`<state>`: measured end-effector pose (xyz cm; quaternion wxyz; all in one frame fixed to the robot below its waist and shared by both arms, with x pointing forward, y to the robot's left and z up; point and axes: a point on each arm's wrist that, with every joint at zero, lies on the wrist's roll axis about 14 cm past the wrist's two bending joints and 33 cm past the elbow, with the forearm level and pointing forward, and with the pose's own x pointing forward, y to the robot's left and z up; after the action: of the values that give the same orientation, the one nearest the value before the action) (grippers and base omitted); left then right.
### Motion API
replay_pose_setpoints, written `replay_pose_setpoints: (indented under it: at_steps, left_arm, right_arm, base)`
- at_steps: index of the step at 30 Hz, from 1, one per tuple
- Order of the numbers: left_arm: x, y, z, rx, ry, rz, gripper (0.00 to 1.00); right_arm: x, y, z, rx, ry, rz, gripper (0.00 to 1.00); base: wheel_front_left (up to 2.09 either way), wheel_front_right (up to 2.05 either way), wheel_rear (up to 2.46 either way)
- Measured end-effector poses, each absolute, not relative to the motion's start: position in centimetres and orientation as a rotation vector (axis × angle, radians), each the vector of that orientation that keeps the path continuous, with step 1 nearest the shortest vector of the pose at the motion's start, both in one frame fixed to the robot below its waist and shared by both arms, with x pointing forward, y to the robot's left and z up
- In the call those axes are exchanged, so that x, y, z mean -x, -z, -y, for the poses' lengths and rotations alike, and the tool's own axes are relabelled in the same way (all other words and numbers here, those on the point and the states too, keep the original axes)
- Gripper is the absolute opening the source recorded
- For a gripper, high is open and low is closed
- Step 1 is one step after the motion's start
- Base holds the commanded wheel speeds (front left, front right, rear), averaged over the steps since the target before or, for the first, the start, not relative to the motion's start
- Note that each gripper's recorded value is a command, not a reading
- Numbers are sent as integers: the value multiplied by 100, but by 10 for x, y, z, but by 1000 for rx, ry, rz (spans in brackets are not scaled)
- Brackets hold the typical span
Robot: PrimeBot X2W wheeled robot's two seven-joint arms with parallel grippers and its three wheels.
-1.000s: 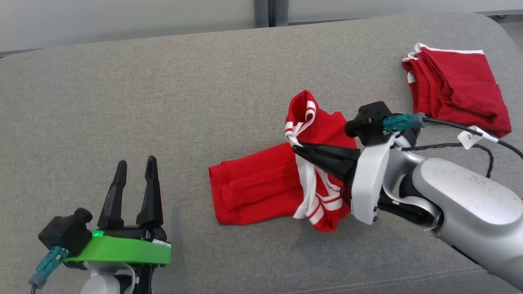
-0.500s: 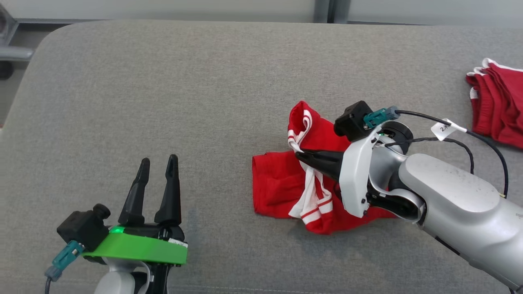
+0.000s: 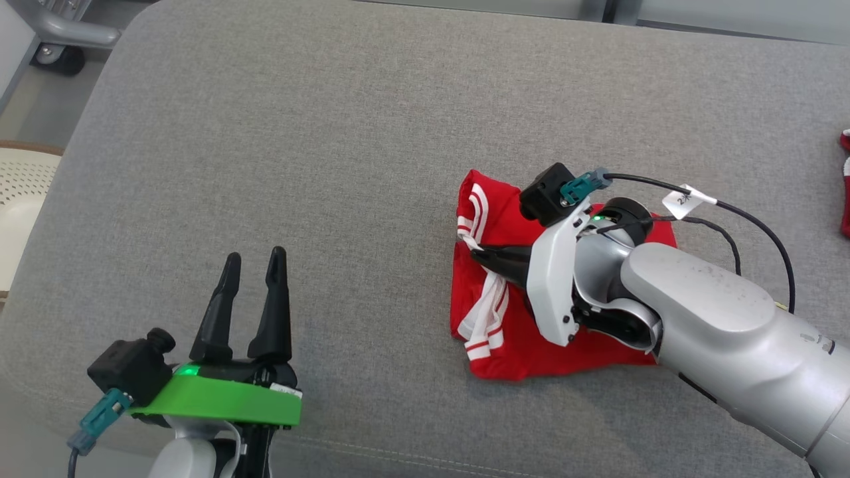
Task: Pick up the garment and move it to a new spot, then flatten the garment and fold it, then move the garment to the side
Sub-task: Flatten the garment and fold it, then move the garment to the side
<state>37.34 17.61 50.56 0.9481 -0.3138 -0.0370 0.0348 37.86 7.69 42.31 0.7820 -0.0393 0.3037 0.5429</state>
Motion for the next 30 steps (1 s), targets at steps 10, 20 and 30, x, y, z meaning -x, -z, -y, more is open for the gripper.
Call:
replay_pose_setpoints:
  at_steps: [10,20,30]
  left_arm:
    - [-380,-505,-176,637,-73,76,100]
    - [-390,-509,-158,621,-9,76,100]
    - [-400,-516,-136,620,65,85,100]
  right_arm:
    - [-399,-466,-90,61,-1182,-495,100]
    - [-455,-501,-15,16,-956,-324,100]
    - [-425,-431,74,-161,-695,-505,100]
  base:
    - [0,0,0]
    - [0,0,0]
    - [0,0,0]
